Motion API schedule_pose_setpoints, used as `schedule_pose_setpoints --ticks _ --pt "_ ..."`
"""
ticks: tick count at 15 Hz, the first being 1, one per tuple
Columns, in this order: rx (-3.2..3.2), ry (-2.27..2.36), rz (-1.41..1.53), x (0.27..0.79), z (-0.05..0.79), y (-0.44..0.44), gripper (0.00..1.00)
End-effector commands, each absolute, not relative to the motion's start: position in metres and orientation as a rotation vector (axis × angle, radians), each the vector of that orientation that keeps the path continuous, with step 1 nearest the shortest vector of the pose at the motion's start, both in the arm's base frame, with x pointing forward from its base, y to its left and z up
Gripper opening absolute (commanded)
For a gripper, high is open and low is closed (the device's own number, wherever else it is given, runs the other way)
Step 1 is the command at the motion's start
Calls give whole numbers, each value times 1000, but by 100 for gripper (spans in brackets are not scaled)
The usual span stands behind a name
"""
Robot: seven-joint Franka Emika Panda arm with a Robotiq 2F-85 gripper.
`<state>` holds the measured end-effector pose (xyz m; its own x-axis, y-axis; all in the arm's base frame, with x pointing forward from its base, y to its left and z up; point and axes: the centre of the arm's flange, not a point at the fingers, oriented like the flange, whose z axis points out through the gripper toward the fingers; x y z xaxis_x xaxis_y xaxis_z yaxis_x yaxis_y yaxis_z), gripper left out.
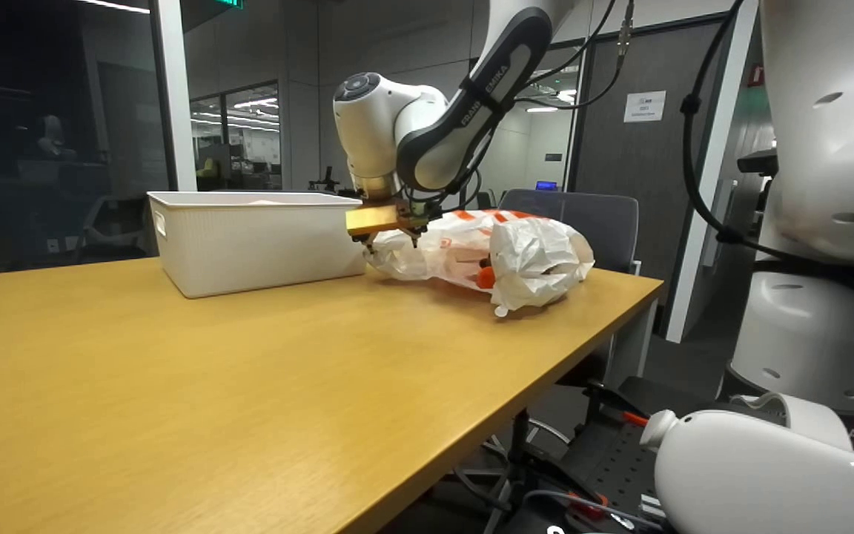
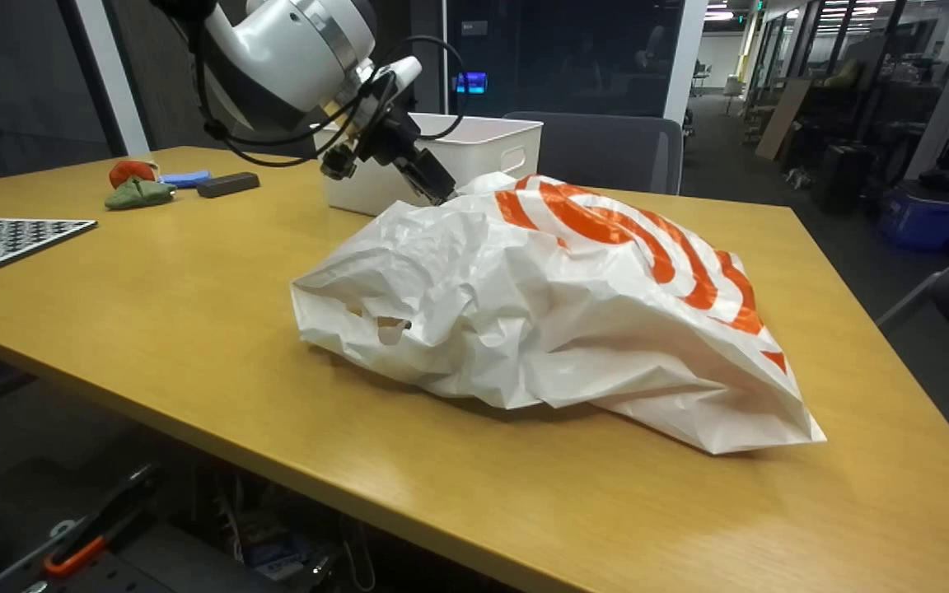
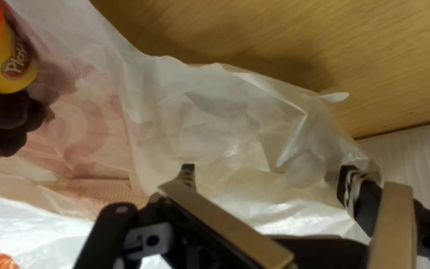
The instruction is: Put the two shirts in the white basket and then put the yellow container and toy moose in the plastic bag
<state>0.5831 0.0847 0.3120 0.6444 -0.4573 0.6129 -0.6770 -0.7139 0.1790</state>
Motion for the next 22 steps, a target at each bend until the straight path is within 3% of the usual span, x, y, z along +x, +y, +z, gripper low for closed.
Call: schedule_pose_setpoints --ticks 1,8,10,11,12,14,22 --pt "2446 -909 806 592 312 84 66" --pt "2442 -915 825 592 316 86 10" --pt "2455 -926 808 592 313 85 4" --pt "2466 -933 790 592 311 85 38" --pt "2491 -956 758 589 311 85 33" --pt "2506 -996 724 585 309 86 38" --pt "2575 -934 671 590 295 96 99"
